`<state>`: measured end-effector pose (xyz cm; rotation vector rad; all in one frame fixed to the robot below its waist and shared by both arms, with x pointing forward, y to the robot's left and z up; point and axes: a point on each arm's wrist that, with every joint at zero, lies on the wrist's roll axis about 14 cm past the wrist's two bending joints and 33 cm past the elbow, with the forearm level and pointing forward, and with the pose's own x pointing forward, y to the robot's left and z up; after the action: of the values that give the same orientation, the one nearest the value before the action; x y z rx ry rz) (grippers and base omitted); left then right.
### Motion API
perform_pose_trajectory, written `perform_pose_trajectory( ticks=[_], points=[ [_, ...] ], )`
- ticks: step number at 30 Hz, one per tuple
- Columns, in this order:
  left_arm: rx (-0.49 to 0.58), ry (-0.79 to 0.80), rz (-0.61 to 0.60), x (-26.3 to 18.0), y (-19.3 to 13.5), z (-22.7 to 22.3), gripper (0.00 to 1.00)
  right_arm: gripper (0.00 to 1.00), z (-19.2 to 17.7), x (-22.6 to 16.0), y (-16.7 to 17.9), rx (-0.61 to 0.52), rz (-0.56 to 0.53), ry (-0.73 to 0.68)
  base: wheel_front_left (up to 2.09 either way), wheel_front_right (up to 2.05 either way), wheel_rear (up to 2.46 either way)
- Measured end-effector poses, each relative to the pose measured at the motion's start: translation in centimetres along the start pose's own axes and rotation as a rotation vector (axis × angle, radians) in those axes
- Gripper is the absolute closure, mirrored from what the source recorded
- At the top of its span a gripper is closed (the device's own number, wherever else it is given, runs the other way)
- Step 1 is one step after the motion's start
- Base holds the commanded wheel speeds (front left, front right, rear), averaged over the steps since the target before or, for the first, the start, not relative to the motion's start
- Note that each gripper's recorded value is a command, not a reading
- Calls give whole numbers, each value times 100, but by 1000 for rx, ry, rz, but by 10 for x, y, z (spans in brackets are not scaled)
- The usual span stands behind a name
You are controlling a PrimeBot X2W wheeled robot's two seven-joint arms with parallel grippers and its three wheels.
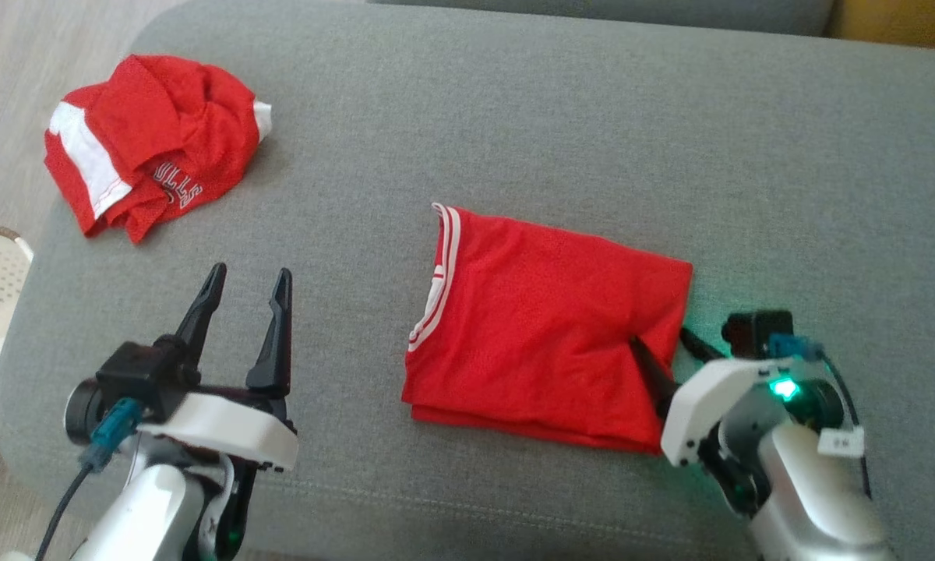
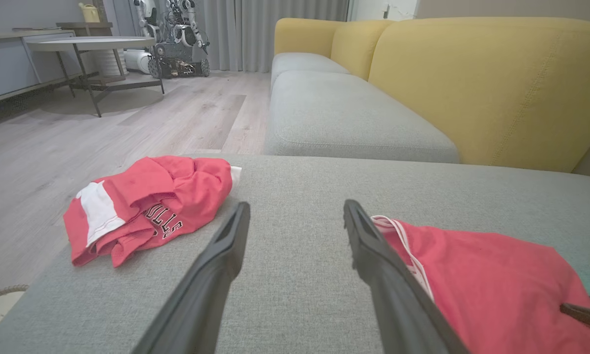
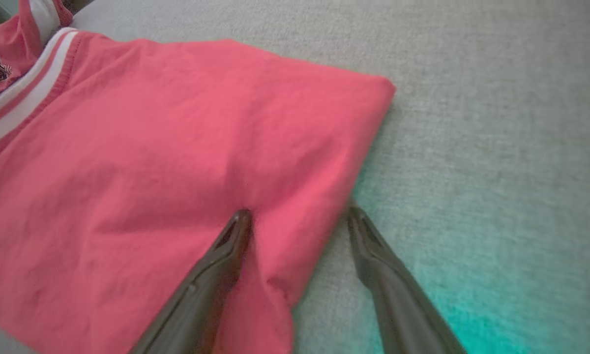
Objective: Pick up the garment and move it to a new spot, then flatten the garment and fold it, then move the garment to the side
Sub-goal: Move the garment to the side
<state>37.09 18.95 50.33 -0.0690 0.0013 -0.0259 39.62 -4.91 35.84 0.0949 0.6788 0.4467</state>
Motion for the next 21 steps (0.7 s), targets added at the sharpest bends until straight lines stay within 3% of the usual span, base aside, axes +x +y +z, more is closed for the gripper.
perform_pose_trajectory(
  ticks=[2,3,5,14,21],
  points=[
    [0,9,7,1,2,-4,0,0,5,5,2,7,10,3,0,0,0],
    [0,11,8,1,2,-5,0,12,6,7,2,8,13,12,0,0,0],
    [-1,10,6,3,1,-5,0,100,7,6,3,11,17,11,0,0,0],
    [-5,7,-61,16,-18,-7,0,100,11,-6,-5,3,-9,-21,0,0,0],
    [-6,1,-137,31,-42,-8,0,100,28,-37,-63,-29,-153,-85,0,0,0]
  ],
)
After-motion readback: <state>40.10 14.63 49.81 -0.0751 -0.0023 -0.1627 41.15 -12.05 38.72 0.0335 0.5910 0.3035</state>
